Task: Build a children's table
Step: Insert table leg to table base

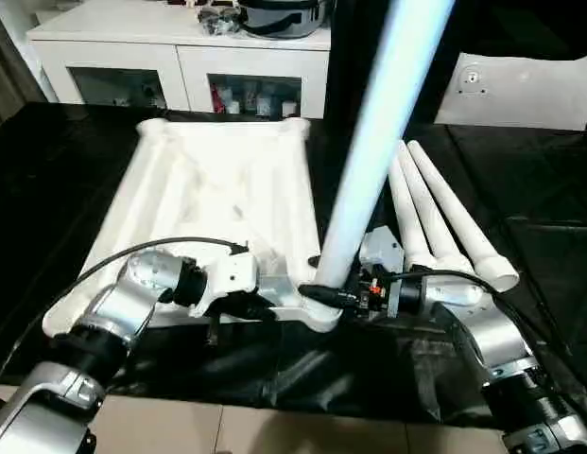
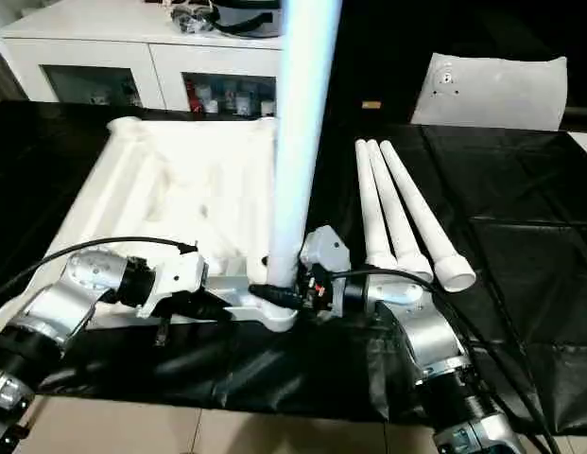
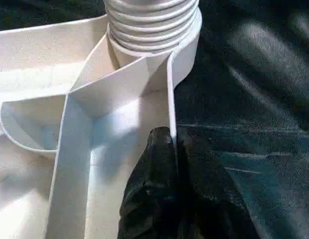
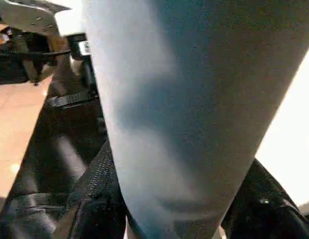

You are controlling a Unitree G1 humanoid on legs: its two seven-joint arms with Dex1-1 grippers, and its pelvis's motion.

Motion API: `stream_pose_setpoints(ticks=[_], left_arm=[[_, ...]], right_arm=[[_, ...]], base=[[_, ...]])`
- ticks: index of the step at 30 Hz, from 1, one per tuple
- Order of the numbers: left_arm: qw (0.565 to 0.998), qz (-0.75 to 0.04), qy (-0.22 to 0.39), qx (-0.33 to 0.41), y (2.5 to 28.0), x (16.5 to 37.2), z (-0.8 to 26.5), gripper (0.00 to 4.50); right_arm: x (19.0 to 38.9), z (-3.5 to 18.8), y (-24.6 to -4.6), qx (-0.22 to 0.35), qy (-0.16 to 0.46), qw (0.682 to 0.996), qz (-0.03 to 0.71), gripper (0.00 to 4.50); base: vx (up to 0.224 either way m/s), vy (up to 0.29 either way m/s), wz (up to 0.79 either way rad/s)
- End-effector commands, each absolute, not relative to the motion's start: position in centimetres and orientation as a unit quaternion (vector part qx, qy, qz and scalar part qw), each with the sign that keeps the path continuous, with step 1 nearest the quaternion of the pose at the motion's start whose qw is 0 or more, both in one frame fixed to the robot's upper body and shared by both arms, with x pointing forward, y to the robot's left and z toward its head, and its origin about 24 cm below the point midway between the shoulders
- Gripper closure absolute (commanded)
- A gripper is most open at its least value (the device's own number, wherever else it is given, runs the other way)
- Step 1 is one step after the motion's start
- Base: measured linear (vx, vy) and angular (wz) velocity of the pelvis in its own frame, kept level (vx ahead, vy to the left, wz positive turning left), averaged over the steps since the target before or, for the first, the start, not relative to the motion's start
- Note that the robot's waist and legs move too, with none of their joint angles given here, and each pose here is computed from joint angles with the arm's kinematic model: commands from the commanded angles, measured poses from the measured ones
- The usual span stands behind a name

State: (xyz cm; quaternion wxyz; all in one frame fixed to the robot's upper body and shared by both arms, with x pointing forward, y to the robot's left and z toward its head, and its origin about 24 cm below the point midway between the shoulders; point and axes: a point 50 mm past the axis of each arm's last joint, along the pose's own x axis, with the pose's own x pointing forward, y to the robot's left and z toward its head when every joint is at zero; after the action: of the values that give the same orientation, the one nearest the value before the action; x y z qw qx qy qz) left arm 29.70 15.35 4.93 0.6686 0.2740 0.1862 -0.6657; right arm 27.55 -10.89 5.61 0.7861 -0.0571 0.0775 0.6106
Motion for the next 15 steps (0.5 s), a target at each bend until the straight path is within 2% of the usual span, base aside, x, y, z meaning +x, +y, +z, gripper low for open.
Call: stream_pose_setpoints(ticks=[1,2,8,15], left_arm=[[0.654,-0.672,0.172,0.302,14.6,30.1,5.5,4.50],[0.652,-0.672,0.175,0.304,14.9,30.2,5.5,4.50],[0.655,-0.665,0.181,0.310,15.4,30.4,5.4,4.50],[0.675,-0.643,0.188,0.308,16.4,30.5,5.4,4.50]], right_arm=[[23.4,0.0,-8.8,-0.025,0.227,0.694,0.683,2.60],[23.2,0.0,-8.3,-0.016,0.229,0.685,0.692,2.60],[23.2,0.1,-7.8,-0.013,0.226,0.681,0.697,2.60],[24.0,0.3,-7.6,-0.014,0.209,0.709,0.674,2.60]], base=[[0.000,0.000,0.00],[0.000,0.000,0.00],[0.000,0.000,0.00],[0.000,0.000,0.00]])
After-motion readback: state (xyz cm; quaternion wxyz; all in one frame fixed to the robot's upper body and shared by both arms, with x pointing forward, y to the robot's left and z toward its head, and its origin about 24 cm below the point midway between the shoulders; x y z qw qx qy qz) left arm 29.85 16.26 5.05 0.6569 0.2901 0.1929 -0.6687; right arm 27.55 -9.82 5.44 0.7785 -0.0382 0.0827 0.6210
